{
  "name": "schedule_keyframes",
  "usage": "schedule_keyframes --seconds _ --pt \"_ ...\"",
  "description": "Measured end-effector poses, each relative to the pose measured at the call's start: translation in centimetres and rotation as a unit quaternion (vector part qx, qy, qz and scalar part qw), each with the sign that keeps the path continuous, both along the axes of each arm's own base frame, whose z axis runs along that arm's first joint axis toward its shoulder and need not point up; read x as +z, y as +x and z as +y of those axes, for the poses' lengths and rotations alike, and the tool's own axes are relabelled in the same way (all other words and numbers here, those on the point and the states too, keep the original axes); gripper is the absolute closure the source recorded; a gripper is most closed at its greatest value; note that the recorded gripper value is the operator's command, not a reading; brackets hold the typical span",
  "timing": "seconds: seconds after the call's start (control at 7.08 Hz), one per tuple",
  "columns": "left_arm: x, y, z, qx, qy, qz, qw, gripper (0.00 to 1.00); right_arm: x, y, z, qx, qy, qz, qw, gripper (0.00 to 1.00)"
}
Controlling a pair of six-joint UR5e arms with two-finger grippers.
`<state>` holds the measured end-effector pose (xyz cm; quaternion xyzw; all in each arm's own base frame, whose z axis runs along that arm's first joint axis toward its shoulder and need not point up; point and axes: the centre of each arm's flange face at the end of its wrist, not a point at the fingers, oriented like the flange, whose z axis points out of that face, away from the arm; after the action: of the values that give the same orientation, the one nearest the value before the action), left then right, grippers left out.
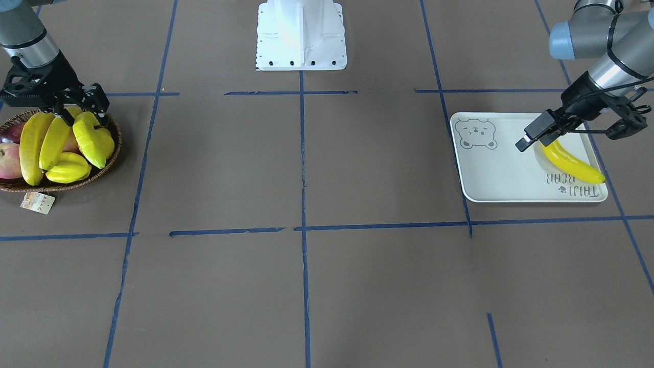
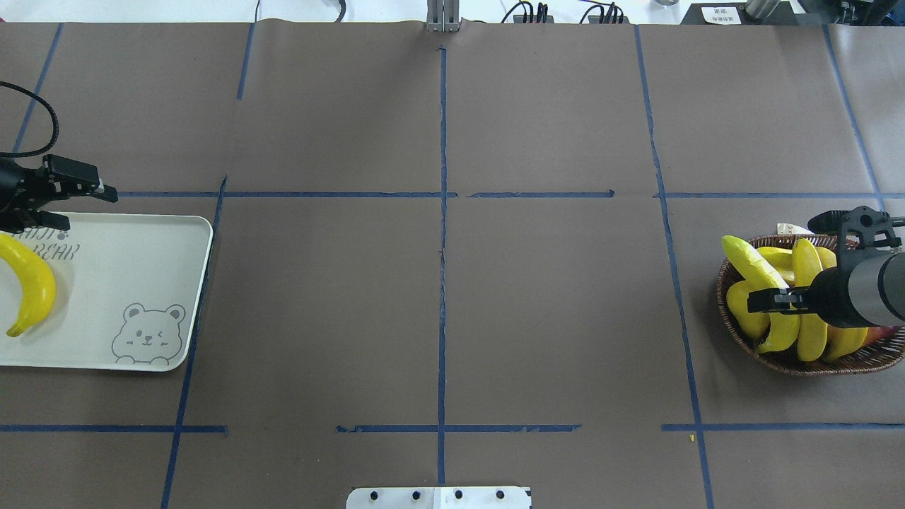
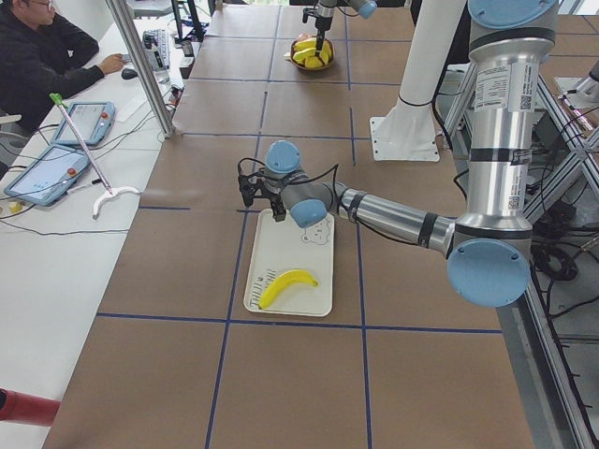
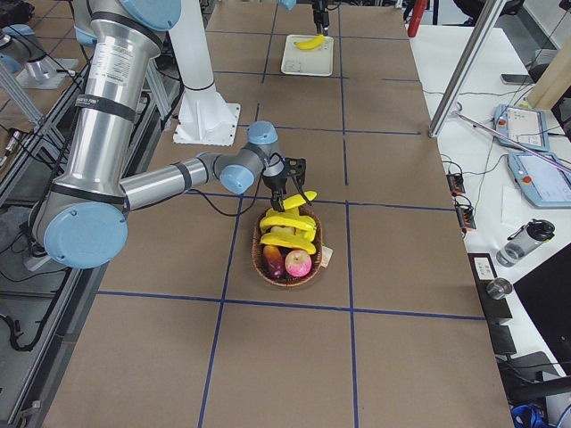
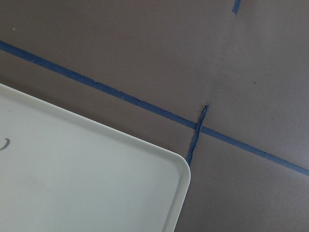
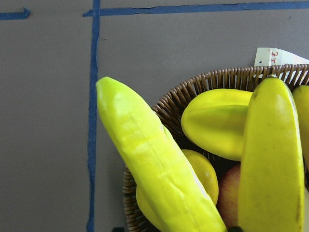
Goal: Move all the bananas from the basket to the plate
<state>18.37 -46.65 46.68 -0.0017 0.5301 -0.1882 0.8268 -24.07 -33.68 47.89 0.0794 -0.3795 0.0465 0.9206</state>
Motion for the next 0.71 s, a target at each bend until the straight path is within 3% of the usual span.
schedule_keyframes --seconds 0.42,0.56,0.71 --pt "-0.04 -0.01 0.01 0.0 0.0 0.0 1.0 0.0 0.41 0.19 0.05 0.001 -0.004 0.003 1.0 0.25" --pt "-0.13 -0.01 0.04 0.0 0.001 0.001 1.0 0.0 0.66 0.16 0.01 0.001 -0.005 0.005 1.0 0.31" --pt "-0.24 -0.04 0.08 0.0 0.002 0.001 1.0 0.0 0.9 0.06 -0.07 0.001 -0.007 0.006 1.0 0.49"
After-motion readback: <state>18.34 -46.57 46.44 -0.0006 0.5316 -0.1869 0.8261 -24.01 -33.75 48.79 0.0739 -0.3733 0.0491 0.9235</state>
